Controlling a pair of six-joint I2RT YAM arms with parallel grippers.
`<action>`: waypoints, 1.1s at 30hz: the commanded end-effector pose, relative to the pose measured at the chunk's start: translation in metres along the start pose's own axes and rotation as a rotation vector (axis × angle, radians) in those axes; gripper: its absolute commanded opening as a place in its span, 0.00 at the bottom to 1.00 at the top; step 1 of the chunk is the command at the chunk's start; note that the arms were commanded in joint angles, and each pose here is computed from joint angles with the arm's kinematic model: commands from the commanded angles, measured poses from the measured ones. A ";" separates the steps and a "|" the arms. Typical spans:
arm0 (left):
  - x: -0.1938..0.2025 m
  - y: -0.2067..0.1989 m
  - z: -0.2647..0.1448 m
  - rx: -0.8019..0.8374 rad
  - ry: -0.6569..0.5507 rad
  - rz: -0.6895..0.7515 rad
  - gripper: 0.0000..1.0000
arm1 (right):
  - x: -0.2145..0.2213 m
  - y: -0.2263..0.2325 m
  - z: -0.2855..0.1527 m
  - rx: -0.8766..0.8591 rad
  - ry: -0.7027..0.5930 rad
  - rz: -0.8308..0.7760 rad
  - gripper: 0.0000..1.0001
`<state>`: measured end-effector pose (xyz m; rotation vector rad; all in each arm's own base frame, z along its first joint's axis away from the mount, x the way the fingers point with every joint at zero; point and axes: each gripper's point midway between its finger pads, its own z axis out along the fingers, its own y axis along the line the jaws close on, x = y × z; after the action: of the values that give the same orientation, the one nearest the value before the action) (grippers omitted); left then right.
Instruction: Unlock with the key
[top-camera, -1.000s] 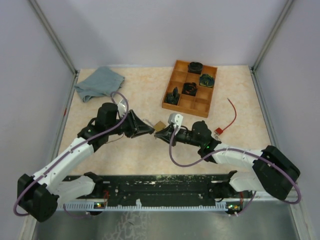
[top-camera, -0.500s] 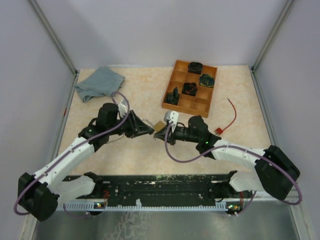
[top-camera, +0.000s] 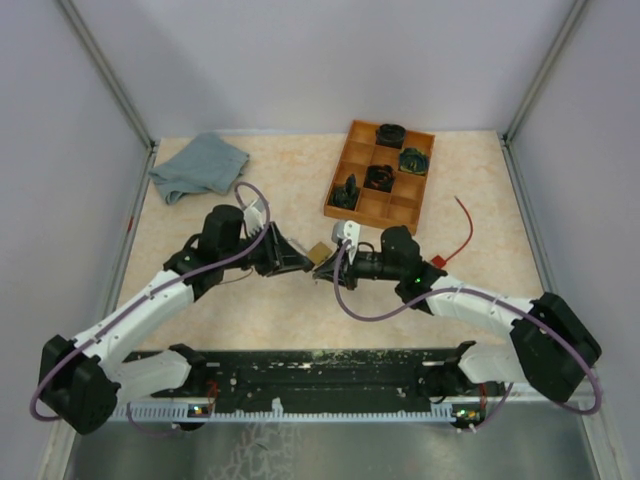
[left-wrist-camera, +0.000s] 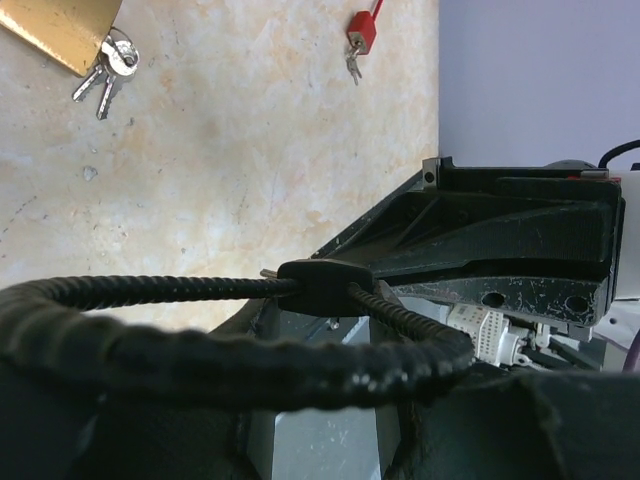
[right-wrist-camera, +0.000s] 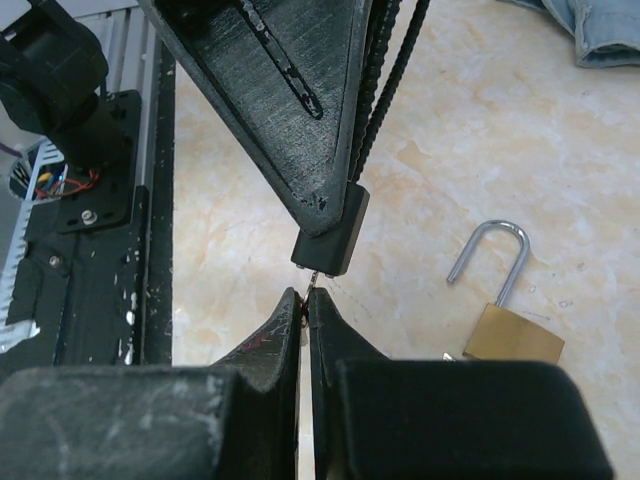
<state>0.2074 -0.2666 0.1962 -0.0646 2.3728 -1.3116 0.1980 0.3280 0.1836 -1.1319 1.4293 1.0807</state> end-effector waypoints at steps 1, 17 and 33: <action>0.064 0.002 -0.003 0.051 0.283 -0.050 0.00 | -0.159 0.004 -0.014 0.032 -0.440 -0.434 0.00; 0.057 0.031 0.005 -0.124 0.159 -0.127 0.00 | -0.153 -0.009 0.018 0.258 -0.311 -0.637 0.00; 0.077 0.012 0.012 -0.019 0.280 -0.062 0.00 | -0.183 0.010 0.012 0.060 -0.482 -0.454 0.00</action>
<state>0.2204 -0.2707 0.1850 -0.1516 2.3447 -1.2399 0.2223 0.3294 0.1804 -1.1086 1.4309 0.8952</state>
